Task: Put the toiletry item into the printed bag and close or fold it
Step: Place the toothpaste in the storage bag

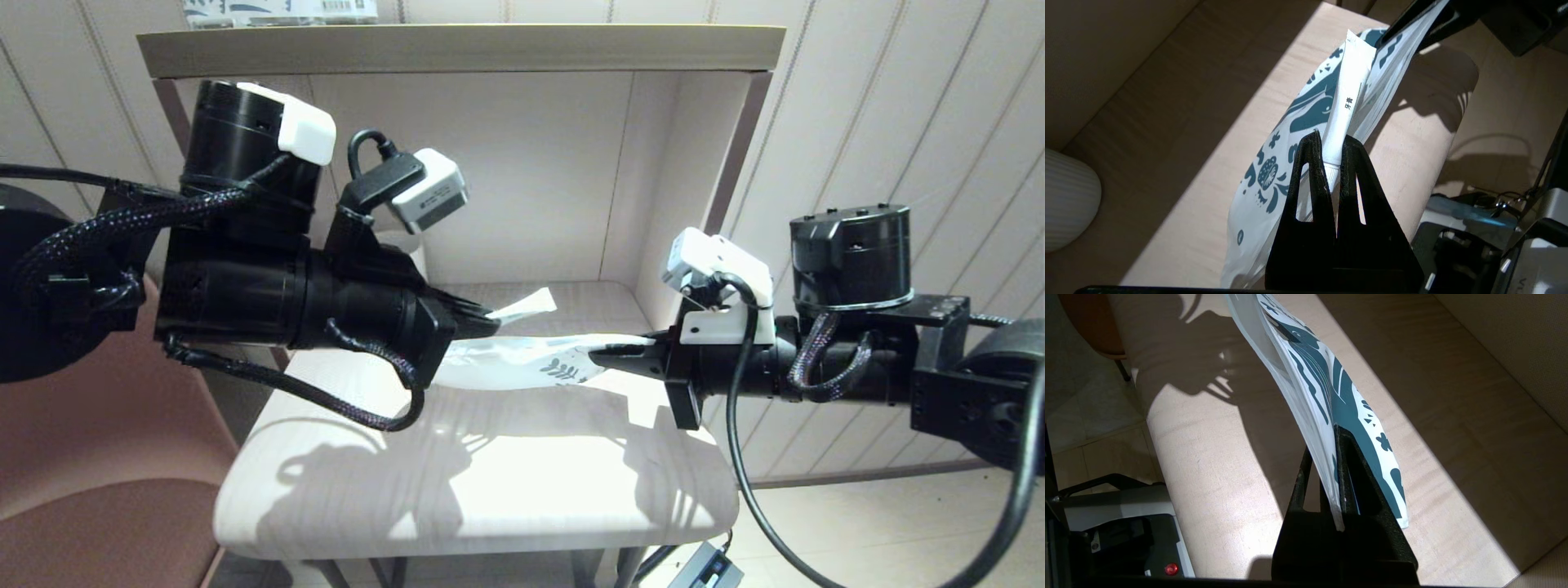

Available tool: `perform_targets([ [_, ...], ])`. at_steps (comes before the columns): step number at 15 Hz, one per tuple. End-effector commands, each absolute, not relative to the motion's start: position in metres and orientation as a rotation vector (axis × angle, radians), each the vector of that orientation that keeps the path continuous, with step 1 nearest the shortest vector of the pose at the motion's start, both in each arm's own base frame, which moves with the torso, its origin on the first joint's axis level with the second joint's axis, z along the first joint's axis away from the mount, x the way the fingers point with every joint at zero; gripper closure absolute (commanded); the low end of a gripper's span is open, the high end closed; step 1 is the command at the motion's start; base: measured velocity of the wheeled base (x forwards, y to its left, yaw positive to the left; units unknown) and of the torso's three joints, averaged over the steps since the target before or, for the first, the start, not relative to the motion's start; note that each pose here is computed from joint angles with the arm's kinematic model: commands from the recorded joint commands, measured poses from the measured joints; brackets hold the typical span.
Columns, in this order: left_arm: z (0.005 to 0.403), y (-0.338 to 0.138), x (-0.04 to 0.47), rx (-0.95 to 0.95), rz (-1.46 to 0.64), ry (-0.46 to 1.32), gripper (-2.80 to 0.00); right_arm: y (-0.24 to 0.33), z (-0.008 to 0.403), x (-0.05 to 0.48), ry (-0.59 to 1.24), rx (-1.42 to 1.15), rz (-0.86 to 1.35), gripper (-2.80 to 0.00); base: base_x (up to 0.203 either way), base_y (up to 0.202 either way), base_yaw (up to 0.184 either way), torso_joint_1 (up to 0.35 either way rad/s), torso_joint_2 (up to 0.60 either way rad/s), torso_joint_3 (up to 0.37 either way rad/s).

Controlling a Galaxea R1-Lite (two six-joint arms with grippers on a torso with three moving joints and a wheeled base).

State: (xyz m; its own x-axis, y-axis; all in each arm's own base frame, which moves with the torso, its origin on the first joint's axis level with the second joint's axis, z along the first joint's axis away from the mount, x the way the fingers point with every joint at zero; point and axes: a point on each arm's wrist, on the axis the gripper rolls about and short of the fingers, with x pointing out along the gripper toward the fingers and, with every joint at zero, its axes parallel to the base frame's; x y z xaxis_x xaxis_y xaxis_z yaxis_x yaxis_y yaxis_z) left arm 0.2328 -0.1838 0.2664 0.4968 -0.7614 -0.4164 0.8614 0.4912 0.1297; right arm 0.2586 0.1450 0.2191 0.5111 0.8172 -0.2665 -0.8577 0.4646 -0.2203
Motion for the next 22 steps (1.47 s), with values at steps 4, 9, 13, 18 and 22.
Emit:
perform_targets([
  [4, 0.257, -0.181, 0.229, 0.395, -1.016, 0.33, 0.0, 0.146, 0.218, 0.258, 0.129, -0.348, 1.038, 0.0, 0.0, 0.0, 0.0, 0.0, 0.0, 0.0],
  [9, 0.252, -0.182, 0.231, 0.397, -1.018, 0.347, 0.0, 0.146, 0.217, 0.258, 0.133, -0.348, 1.04, 0.0, 0.0, 0.0, 0.0, 0.0, 0.0, 0.0],
  [13, 0.247, -0.183, 0.232, 0.424, -1.024, 0.355, 0.0, 0.146, 0.218, 0.259, 0.131, -0.346, 1.038, 0.0, 0.0, 0.0, 0.0, 0.0, 0.0, 0.0],
  [18, 0.24, -0.185, 0.236, 0.467, -1.0, 0.364, 0.0, 0.146, 0.218, 0.259, 0.13, -0.348, 1.038, 0.0, 0.0, 0.0, 0.0, 0.0, 0.0, 0.0],
  [22, 0.252, -0.183, 0.233, 0.46, -0.99, 0.321, 0.0, 0.147, 0.217, 0.259, 0.132, -0.346, 1.039, 0.0, 0.0, 0.0, 0.0, 0.0, 0.0, 0.0],
])
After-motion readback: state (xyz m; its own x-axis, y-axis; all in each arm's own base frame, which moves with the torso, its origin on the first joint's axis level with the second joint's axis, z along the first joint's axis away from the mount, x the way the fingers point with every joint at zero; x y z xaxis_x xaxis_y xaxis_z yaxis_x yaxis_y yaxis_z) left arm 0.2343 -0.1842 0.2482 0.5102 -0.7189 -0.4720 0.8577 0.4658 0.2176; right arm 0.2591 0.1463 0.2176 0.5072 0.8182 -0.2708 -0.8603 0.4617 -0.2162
